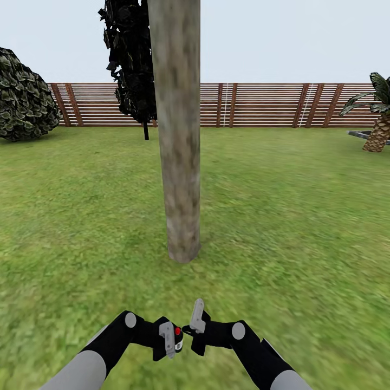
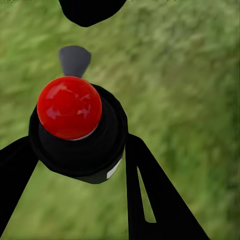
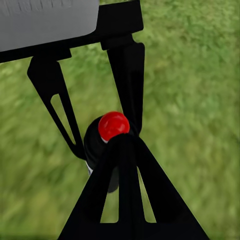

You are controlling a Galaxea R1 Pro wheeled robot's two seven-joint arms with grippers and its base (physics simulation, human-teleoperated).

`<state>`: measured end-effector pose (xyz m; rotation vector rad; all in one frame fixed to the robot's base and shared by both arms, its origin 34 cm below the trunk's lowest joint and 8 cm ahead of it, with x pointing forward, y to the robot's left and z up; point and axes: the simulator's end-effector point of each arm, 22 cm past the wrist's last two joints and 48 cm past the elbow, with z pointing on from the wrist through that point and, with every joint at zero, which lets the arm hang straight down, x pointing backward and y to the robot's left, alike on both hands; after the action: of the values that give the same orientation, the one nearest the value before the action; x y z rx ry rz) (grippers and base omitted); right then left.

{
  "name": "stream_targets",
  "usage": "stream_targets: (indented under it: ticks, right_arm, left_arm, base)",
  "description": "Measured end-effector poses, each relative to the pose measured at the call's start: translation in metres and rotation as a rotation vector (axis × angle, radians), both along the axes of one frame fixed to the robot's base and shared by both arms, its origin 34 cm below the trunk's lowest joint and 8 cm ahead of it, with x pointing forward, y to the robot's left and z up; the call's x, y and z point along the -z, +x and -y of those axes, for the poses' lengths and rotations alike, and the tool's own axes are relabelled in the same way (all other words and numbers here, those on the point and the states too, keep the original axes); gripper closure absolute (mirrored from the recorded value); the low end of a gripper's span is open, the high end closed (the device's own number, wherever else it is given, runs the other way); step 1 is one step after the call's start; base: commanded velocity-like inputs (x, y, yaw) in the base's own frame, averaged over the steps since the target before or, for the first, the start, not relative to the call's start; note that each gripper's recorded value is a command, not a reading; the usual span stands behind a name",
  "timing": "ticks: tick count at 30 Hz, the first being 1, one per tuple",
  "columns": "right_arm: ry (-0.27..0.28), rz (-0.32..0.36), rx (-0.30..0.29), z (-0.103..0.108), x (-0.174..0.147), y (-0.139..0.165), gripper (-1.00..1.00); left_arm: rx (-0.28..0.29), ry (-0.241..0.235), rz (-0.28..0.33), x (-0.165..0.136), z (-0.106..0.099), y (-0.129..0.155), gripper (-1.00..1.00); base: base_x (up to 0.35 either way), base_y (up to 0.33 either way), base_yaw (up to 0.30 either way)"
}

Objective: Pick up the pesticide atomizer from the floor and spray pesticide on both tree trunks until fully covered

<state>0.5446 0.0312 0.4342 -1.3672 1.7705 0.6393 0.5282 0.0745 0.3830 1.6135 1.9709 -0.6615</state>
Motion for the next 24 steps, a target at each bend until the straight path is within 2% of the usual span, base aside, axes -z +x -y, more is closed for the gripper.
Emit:
stream_targets:
  ticks: [24]
  right_arm:
    - [0.0,0.0,0.0,0.0,0.0,0.0,1.0]
  left_arm:
    - [0.005,-0.012,-0.001,-0.0018,0.008,-0.0014,1.0]
  base:
    - [0.0,0.0,0.0]
